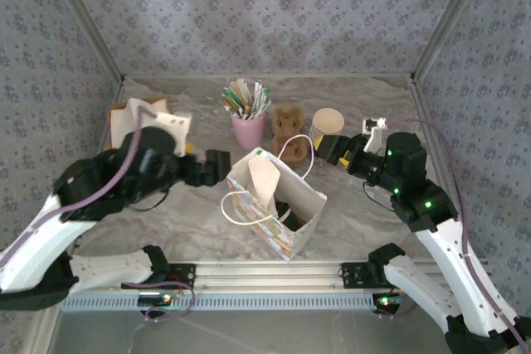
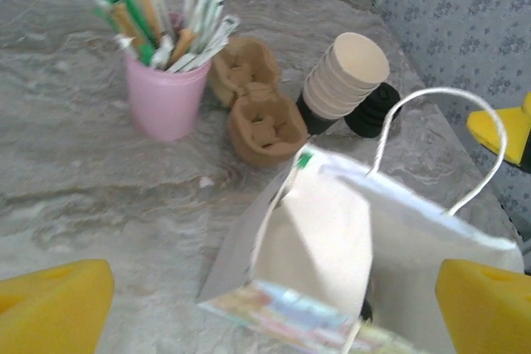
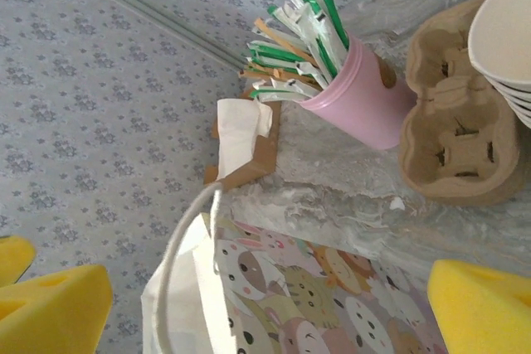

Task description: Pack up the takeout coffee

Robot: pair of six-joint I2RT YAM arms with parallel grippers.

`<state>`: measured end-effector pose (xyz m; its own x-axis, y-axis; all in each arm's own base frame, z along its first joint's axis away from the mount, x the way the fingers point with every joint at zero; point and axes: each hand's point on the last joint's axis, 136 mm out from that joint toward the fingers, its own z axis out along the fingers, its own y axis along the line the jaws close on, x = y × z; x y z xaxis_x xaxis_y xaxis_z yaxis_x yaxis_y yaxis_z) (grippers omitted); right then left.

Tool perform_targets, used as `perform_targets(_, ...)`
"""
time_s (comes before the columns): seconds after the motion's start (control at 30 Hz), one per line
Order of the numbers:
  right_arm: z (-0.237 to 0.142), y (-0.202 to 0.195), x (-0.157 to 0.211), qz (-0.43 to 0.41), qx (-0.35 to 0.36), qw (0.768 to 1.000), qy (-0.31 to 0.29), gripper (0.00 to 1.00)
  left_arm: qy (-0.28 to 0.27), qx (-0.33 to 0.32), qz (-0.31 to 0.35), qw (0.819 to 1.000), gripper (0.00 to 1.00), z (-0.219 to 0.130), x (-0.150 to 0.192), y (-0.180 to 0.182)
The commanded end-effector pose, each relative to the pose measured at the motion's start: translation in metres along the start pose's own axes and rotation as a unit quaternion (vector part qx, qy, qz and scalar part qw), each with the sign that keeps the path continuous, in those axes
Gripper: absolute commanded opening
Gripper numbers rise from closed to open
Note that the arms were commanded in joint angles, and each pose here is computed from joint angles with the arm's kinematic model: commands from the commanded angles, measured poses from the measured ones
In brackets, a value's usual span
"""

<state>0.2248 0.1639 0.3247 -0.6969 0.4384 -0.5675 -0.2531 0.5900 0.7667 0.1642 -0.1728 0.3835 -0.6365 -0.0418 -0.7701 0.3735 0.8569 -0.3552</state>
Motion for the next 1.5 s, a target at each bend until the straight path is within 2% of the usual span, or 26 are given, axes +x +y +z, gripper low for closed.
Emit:
perform_targets(0.0, 0.0, -0.01, 0.011, -0.004, 0.008, 1.0, 0.018, 1.0, 0.005, -0.046, -0.03, 0.998, 1.0, -0.012, 0.021, 0.036)
perform_targets(0.17, 0.003, -0.022, 0.02, 0.001, 0.022, 0.999, 0.032, 1.0, 0.051, -0.078, -0.056, 0.994, 1.0, -0.017, 0.063, 0.067)
perform_targets(0.2, 0.004, -0.025, 0.022, 0.002, 0.025, 0.999, 0.035, 1.0, 0.06, -0.083, -0.062, 0.993, 0.97, -0.018, 0.071, 0.072)
perform_targets(0.4, 0.009, -0.045, 0.038, 0.015, 0.044, 0.998, 0.053, 1.0, 0.108, -0.107, -0.105, 0.983, 0.69, -0.016, 0.121, 0.099)
perform_targets(0.5, 0.014, -0.057, 0.049, 0.025, 0.053, 0.996, 0.066, 1.0, 0.135, -0.1, -0.12, 0.978, 0.59, -0.006, 0.142, 0.099)
perform_targets(0.67, 0.021, -0.079, 0.065, 0.041, 0.075, 0.993, 0.085, 0.98, 0.177, -0.076, -0.146, 0.97, 0.52, 0.025, 0.173, 0.087)
perform_targets(0.9, 0.029, -0.107, 0.088, 0.064, 0.097, 0.987, 0.107, 0.91, 0.197, -0.028, -0.201, 0.959, 0.36, 0.074, 0.205, 0.07)
perform_targets(1.2, 0.042, -0.128, 0.109, 0.068, 0.119, 0.981, 0.136, 0.88, 0.171, -0.012, -0.231, 0.958, 0.28, 0.113, 0.204, 0.065)
perform_targets(1.47, 0.047, -0.133, 0.119, 0.059, 0.133, 0.977, 0.153, 0.87, 0.14, 0.008, -0.251, 0.958, 0.26, 0.137, 0.185, 0.06)
